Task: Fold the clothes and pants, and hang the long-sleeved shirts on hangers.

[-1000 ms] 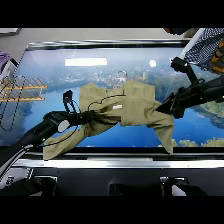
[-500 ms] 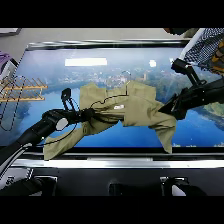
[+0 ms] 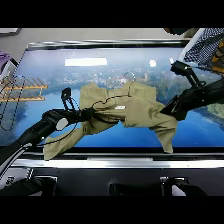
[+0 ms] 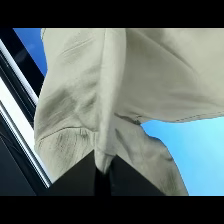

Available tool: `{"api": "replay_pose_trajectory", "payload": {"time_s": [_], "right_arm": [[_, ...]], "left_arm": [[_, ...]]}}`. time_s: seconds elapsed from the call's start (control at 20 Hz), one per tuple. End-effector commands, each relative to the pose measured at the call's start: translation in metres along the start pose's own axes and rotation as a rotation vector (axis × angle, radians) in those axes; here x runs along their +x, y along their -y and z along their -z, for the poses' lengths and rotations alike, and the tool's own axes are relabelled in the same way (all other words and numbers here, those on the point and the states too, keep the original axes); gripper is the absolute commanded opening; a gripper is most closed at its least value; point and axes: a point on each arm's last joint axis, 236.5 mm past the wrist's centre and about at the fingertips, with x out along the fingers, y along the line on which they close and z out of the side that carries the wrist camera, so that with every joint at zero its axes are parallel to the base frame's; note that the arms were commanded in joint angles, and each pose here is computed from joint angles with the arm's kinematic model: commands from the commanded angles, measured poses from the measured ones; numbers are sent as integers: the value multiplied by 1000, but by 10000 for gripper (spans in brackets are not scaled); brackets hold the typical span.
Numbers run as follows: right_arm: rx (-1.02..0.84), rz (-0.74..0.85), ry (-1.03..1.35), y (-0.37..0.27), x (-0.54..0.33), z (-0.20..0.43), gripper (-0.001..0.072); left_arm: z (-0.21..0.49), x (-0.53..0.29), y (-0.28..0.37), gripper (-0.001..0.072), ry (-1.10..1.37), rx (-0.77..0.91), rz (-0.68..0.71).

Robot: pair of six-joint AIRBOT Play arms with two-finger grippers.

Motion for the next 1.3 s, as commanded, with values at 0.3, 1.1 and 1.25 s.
{"api": "replay_pose_trajectory", "payload": {"time_s": [0.3,1.1,1.25], "right_arm": [[35,-68,-43,-11,16,19,24],[11,-1,-175,-2,13,55,24],[-41,-22,-168,-9,21,45,24]], "left_arm": [[-4,0,6,18,16,-2,25],[-17,-3,16,19,67,-3,68],[-23,-6,22,18,79,9,79]]}}
